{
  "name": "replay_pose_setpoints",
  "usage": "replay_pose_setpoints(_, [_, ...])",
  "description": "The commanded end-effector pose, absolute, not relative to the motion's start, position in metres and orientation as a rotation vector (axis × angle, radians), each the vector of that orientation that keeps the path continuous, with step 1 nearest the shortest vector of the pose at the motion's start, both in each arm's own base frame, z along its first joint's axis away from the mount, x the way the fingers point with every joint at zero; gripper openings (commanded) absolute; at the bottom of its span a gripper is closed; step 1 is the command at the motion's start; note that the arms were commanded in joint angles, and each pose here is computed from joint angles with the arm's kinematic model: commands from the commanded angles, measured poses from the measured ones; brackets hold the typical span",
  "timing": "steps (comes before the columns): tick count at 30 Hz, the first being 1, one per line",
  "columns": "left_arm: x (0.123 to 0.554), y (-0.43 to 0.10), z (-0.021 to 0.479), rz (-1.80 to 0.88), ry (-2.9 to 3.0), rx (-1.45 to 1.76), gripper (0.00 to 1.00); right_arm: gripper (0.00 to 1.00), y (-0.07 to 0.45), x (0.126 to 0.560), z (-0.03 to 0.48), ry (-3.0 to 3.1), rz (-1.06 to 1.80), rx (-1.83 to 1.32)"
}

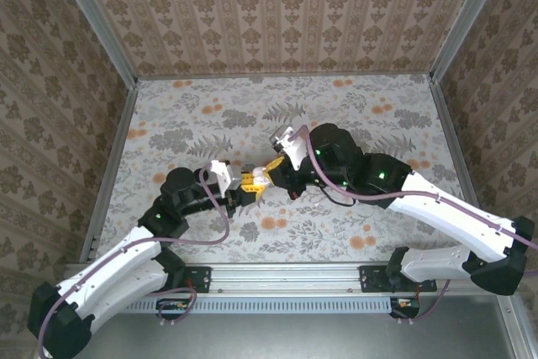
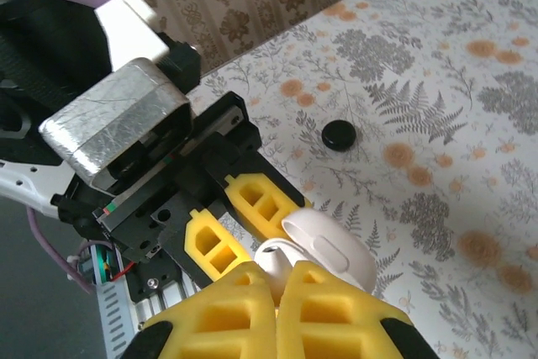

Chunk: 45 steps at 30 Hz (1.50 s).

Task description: Insert wireless bluetooth earbuds into charging case

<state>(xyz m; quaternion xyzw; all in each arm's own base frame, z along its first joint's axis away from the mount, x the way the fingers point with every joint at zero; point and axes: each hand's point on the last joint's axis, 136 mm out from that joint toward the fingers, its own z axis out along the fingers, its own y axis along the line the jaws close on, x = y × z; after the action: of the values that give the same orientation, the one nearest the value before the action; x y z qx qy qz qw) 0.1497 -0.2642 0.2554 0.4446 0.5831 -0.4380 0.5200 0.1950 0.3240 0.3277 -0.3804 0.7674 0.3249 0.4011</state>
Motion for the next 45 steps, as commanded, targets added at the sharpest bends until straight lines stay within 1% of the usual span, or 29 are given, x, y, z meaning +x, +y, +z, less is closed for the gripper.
replay_pose_setpoints(1, [0.141, -0.267, 0.282, -1.118, 1.306, 1.080, 0.00, 0.00, 0.328, 0.188, 0.333, 1.878, 0.809, -1.077])
replay_pose_setpoints(23, [0.138, -0.270, 0.291, -1.160, 1.280, 1.075, 0.00, 0.00, 0.328, 0.184, 0.307, 1.912, 0.746, -1.212])
replay_pose_setpoints(34, [0.135, -0.274, 0.290, -1.177, 1.278, 1.098, 0.00, 0.00, 0.339, 0.182, 0.294, 2.003, 0.806, -1.278])
replay_pose_setpoints(45, [0.132, -0.273, 0.294, -1.180, 1.265, 1.099, 0.00, 0.00, 0.337, 0.189, 0.288, 2.067, 0.946, -1.223])
